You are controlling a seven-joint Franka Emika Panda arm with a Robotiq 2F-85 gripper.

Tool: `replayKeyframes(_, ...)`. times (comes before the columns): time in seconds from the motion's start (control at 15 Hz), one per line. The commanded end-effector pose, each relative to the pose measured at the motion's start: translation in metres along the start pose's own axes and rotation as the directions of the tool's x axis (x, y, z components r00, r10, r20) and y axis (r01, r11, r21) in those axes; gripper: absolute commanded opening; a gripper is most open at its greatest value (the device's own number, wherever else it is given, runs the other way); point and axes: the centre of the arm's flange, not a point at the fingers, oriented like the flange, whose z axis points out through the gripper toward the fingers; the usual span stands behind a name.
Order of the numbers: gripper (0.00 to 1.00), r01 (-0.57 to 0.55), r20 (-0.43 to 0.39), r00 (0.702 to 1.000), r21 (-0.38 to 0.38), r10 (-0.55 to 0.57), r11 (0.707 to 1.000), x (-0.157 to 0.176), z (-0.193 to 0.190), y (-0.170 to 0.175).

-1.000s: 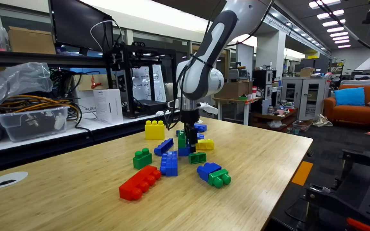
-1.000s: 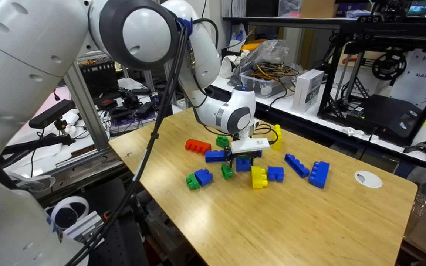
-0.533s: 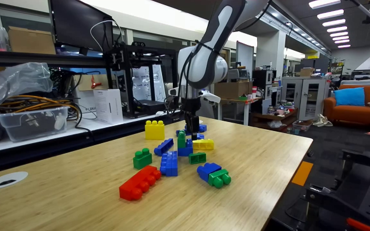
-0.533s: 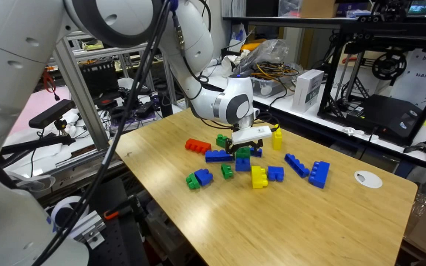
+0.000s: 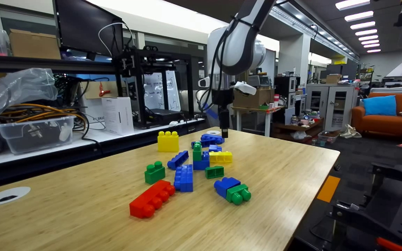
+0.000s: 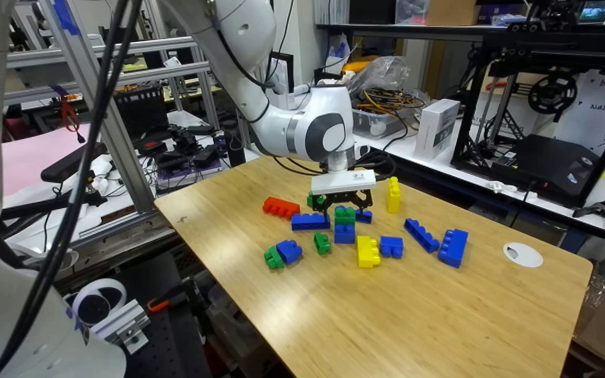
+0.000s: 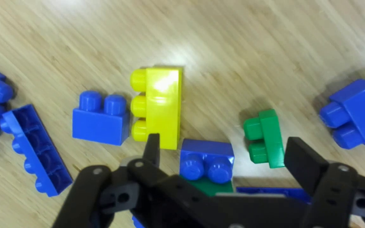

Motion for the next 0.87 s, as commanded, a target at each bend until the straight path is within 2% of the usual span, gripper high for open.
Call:
replayKeyframes(0.0,1.0,-0.122,0.007,0.993,0.014,0.122,0.992,-0.034,-0.027,-0.02)
replayKeyframes(0.2,1.0,-0.21,0.015,0.978,0.024,0.21,0.977,-0.056,-0.04,-0.03)
replayKeyframes(0.47,1.0,-0.277,0.041,0.961,0.051,0.275,0.96,-0.086,-0.038,-0.05)
replayKeyframes(0.53,1.0,-0.246,0.038,0.969,0.043,0.245,0.968,-0.072,-0.034,-0.039)
replayKeyframes(0.8,1.0,-0.261,0.048,0.965,0.051,0.259,0.964,-0.079,-0.034,-0.048)
